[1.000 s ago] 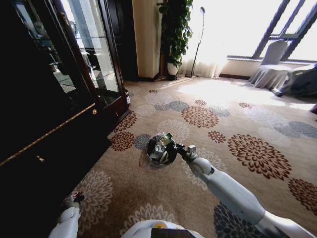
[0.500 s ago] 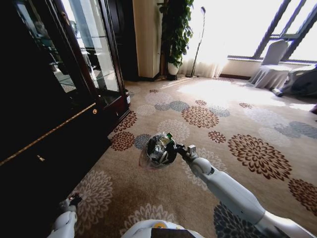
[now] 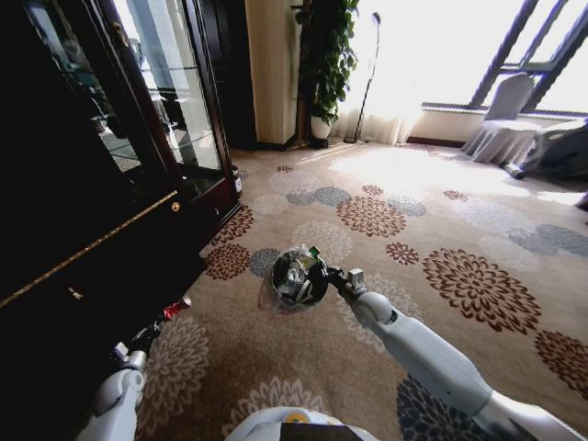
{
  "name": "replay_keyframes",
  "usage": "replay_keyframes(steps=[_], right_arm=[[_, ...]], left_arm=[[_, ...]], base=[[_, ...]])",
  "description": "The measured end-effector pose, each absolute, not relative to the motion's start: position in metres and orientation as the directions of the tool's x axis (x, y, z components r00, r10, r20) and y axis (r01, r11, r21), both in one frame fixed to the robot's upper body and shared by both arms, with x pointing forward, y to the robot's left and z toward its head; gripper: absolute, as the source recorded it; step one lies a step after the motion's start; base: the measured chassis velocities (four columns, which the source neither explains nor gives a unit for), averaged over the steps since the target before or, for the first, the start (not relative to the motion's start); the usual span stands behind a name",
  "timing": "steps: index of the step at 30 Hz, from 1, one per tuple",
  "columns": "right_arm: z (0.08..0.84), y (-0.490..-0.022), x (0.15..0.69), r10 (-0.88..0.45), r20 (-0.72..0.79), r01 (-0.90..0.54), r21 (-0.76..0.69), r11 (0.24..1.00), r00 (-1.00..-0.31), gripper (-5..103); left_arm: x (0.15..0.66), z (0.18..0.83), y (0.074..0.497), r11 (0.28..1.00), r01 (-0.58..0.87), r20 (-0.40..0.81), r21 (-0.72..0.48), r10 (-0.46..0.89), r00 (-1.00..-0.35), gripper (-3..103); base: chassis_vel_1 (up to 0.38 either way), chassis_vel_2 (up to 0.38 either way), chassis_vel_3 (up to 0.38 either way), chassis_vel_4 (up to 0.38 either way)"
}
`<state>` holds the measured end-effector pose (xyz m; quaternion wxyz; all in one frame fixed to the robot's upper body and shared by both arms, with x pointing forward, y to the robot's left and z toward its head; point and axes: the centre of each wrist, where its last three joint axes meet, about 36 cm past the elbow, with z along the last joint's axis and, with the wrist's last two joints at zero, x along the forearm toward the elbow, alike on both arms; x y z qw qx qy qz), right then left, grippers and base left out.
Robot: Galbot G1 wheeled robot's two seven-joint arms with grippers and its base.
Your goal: Pick up the trash from the ground and place it into the trash bin.
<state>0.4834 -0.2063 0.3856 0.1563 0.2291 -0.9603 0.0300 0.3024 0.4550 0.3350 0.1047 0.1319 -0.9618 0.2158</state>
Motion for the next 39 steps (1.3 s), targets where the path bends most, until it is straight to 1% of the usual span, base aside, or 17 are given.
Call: replay_keyframes(steps=[3,6,9,11,12,13,15,19,22,23,25,31,32,34,37,38,39], right_arm=[[0.386,-0.206,0.483,-0.431,0.314,-0.449,0.014,0.893,-0.846,1],[0.386,-0.206,0.483,-0.431,0.314,-0.449,0.014,0.893,-0.846,1],[0.386,-0.206,0.483,-0.431,0.314,-0.449,0.014,0.893,-0.846,1],[0.386,-0.206,0.483,-0.430,0.314,-0.449,0.014,0.893,-0.846,1],[0.386,-0.206,0.483,-0.430,0.314,-0.449,0.014,0.893,-0.846,1],[0.386,-0.206,0.483,-0.430,0.314,-0.449,0.014,0.893,-0.846,1],[0.386,-0.206,0.483,-0.431,0.314,-0.449,0.014,0.893,-0.846,1],[0.386,-0.206,0.483,-0.430,0.314,-0.449,0.014,0.893,-0.846,1],[0.386,-0.206,0.483,-0.431,0.314,-0.449,0.014,0.893,-0.846,1],[0.386,-0.206,0.483,-0.430,0.314,-0.449,0.014,0.893,-0.846,1],[0.386,-0.206,0.483,-0.431,0.314,-0.449,0.014,0.893,-0.846,1],[0.386,-0.206,0.483,-0.431,0.314,-0.449,0.014,0.893,-0.846,1],[0.386,-0.206,0.483,-0.431,0.314,-0.449,0.014,0.893,-0.846,1],[0.386,-0.206,0.483,-0.431,0.314,-0.449,0.014,0.893,-0.846,1],[0.386,-0.206,0.483,-0.431,0.314,-0.449,0.014,0.893,-0.846,1],[0.386,-0.206,0.483,-0.431,0.314,-0.449,0.014,0.893,-0.846,1],[0.386,-0.206,0.483,-0.431,0.314,-0.449,0.014,0.893,-0.846,1]], left_arm=[[0.308,0.391,0.426,0.862,-0.144,0.136,-0.486,-0.088,-0.987,0],[0.314,0.407,0.415,0.862,-0.093,0.093,-0.499,-0.053,-0.994,0],[0.330,0.392,0.407,0.908,-0.109,0.092,-0.404,-0.078,-0.993,0],[0.342,0.346,0.413,0.959,-0.152,0.126,-0.238,-0.124,-0.984,-2],[0.347,0.317,0.416,0.980,-0.150,0.166,-0.130,-0.128,-0.978,3],[0.347,0.317,0.416,0.980,-0.150,0.166,-0.130,-0.128,-0.978,3],[0.357,0.267,0.411,0.993,-0.114,0.261,-0.027,-0.103,-0.960,14],[0.370,0.240,0.395,0.996,-0.085,0.316,-0.010,-0.078,-0.946,30],[0.380,0.228,0.385,0.998,-0.052,0.338,0.025,-0.057,-0.939,36],[0.387,0.216,0.381,0.997,-0.024,0.349,0.074,-0.048,-0.936,46],[0.390,0.208,0.379,0.995,-0.006,0.356,0.103,-0.042,-0.934,46],[0.401,0.175,0.369,0.982,0.068,0.386,0.178,-0.006,-0.923,74],[0.401,0.175,0.369,0.982,0.068,0.386,0.178,-0.006,-0.923,74],[0.402,0.167,0.365,0.976,0.097,0.397,0.196,0.012,-0.918,85],[0.405,0.163,0.362,0.966,0.126,0.397,0.224,0.028,-0.918,89],[0.407,0.161,0.362,0.961,0.136,0.395,0.239,0.032,-0.918,98],[0.408,0.160,0.361,0.959,0.141,0.395,0.247,0.034,-0.918,98]], base=[[0.000,0.000,0.000,0.000],[0.000,0.000,0.000,0.000],[0.000,0.000,0.000,0.000],[0.000,0.000,0.000,0.000],[0.000,0.000,0.000,0.000],[0.000,0.000,0.000,0.000],[0.000,0.000,0.000,0.000],[0.000,0.000,0.000,0.000],[0.000,0.000,0.000,0.000],[0.000,0.000,0.000,0.000],[0.000,0.000,0.000,0.000],[0.000,0.000,0.000,0.000],[0.000,0.000,0.000,0.000],[-0.012,0.026,0.015,-0.018],[-0.043,0.061,0.040,-0.029],[-0.061,0.081,0.087,-0.077],[-0.089,0.081,0.087,-0.122]])
